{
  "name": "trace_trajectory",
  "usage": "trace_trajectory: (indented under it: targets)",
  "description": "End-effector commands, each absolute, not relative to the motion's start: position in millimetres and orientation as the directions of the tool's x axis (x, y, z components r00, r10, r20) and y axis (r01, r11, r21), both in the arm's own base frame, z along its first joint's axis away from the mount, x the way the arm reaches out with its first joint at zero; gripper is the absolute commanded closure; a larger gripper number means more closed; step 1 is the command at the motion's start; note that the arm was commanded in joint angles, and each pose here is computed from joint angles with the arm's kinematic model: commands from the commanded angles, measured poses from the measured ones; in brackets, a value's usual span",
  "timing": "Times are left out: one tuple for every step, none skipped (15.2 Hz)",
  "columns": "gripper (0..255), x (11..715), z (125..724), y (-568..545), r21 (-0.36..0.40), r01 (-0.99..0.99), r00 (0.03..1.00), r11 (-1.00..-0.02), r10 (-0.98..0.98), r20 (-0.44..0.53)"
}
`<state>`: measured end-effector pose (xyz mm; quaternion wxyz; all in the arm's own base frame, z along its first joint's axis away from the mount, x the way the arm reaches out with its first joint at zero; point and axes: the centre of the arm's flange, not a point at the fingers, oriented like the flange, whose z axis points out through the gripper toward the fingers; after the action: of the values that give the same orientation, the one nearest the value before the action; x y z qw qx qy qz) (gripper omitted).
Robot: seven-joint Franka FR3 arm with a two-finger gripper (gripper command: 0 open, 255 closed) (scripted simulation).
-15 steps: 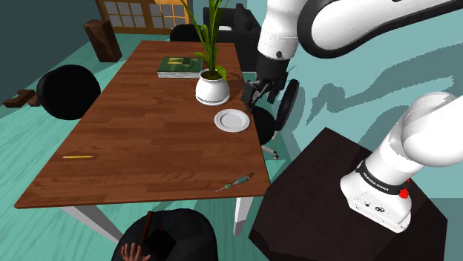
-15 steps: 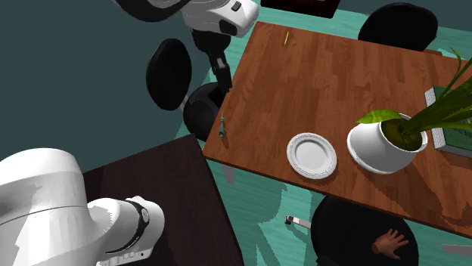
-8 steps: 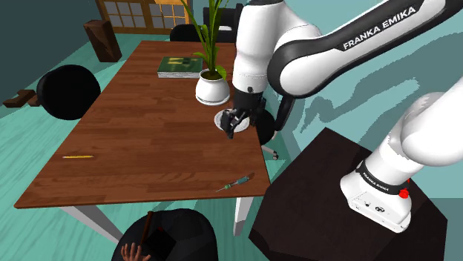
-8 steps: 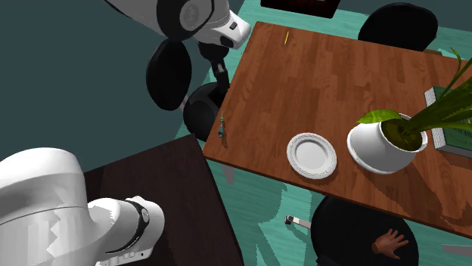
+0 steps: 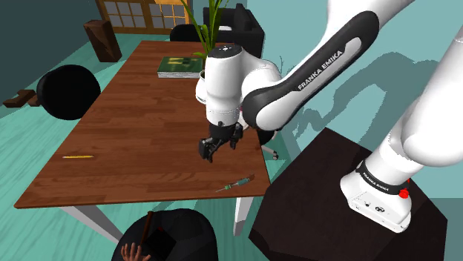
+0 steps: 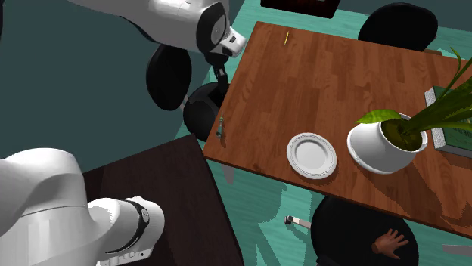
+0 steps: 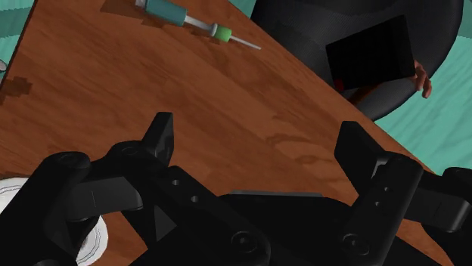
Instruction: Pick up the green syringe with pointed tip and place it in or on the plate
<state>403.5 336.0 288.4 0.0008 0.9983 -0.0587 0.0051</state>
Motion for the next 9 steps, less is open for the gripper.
trace_trajectory:
  targets:
    - [0,407,266,351,0.006,-0.122,0.993,-0.993,-0.122,0.005]
    - [0,409,255,359,0.008,-0.123,0.992,-0.992,-0.123,0.002]
    - [0,412,245,367,0.010,-0.125,0.992,-0.992,-0.125,-0.001]
    - [0,413,240,370,0.011,-0.126,0.992,-0.992,-0.126,-0.003]
    - [0,413,235,370,0.011,-0.126,0.992,-0.992,-0.126,-0.003]
    - [0,413,229,370,0.011,-0.126,0.992,-0.992,-0.126,-0.003]
    - [0,413,224,370,0.011,-0.126,0.992,-0.992,-0.126,-0.003]
    - [0,413,219,370,0.011,-0.126,0.992,-0.992,-0.126,-0.003]
    - [0,413,214,370,0.011,-0.126,0.992,-0.992,-0.126,-0.003]
